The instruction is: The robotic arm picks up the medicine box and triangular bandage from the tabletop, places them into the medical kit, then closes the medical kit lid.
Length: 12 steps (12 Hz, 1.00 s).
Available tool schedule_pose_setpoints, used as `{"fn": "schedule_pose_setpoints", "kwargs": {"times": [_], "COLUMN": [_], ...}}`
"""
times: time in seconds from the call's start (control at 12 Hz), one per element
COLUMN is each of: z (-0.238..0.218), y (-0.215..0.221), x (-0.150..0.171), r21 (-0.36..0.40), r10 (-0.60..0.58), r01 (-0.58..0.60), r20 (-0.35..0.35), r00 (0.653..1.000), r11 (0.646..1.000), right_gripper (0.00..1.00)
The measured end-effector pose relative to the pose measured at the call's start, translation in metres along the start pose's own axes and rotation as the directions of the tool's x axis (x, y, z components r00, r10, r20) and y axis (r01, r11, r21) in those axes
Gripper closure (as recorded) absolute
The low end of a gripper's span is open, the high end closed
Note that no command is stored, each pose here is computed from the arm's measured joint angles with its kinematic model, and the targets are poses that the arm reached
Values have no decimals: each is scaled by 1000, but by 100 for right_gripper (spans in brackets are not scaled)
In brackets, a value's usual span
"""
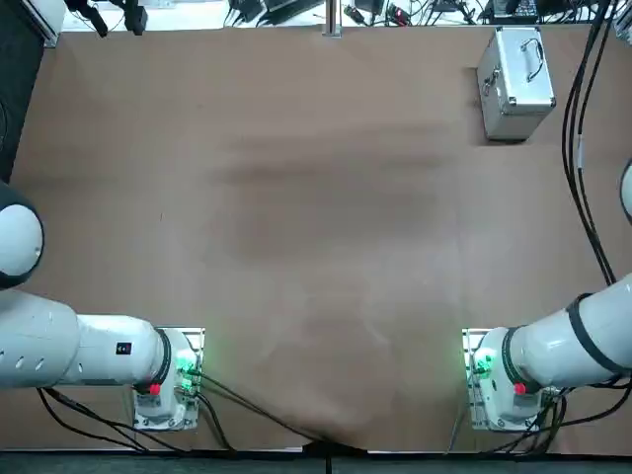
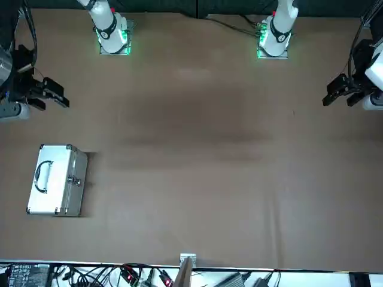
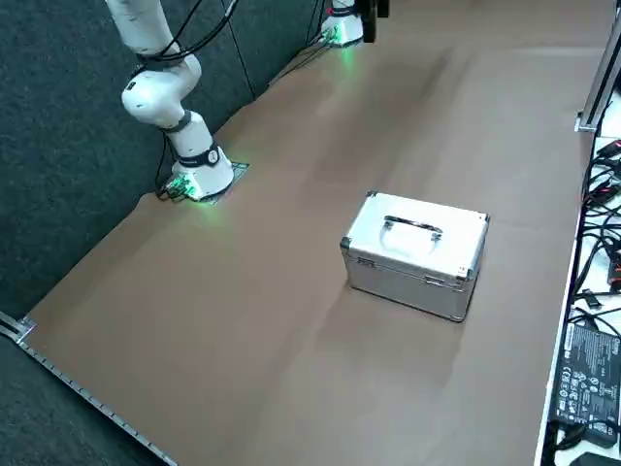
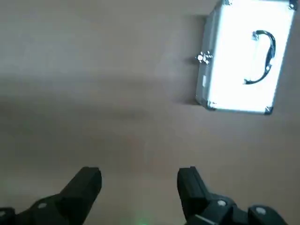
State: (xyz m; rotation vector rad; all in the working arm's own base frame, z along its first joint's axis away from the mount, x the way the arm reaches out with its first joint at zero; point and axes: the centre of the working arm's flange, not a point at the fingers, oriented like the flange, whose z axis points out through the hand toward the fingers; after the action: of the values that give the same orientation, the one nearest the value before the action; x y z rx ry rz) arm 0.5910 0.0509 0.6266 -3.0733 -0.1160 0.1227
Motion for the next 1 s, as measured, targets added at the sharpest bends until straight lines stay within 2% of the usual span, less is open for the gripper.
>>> {"fn": "schedule_pose_setpoints", "kwargs": {"times": [0.75, 1.0], "z": [0, 0], "y": [27, 35], "x": [-76, -85], "r21": [-69, -67], "r10": [43, 104], "r01": [-43, -104], "r20": [-4, -5], "r00": [999, 995], "r11": [997, 992], "right_gripper": [0, 0]}}
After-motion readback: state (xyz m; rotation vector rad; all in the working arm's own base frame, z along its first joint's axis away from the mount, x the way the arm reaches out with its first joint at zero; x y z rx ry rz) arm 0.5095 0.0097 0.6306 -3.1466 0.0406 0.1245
